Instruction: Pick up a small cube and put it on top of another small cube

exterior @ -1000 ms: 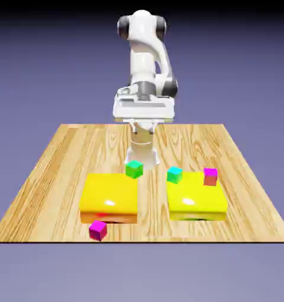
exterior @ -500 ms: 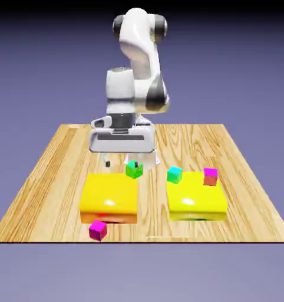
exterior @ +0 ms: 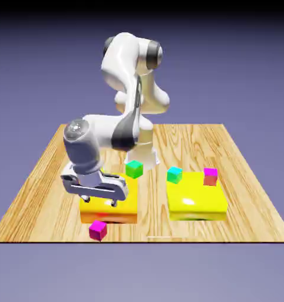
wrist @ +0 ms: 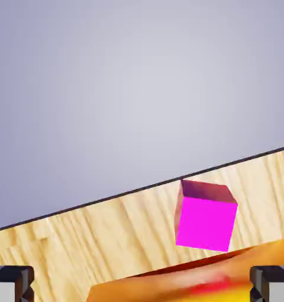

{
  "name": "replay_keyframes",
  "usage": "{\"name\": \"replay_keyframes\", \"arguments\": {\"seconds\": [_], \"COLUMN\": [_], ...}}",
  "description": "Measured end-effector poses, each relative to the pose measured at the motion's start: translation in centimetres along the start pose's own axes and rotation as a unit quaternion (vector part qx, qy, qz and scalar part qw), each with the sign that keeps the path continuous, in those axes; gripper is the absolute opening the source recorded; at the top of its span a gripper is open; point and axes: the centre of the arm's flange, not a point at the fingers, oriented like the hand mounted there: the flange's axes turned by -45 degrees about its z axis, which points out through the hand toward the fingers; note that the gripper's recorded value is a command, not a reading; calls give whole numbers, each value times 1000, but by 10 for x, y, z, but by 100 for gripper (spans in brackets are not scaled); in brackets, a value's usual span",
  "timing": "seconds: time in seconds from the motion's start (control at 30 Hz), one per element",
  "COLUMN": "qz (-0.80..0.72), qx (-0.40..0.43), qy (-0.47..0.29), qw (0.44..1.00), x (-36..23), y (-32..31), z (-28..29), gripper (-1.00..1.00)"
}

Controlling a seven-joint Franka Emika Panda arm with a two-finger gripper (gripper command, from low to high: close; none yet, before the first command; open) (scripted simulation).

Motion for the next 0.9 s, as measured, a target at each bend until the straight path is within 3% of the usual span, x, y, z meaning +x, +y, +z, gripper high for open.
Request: {"name": "replay_keyframes", "arguments": {"seconds": [0.43,0.67,0.7,0.9], "qz": [52,53,53,53], "qx": [2,1,1,3], "qy": [-227,-231,-231,-230], "qw": [972,972,972,972], "x": [60,47,45,57], "y": [48,48,48,48], "z": [108,166,173,127], "gripper": [0,0,-100,-100]}}
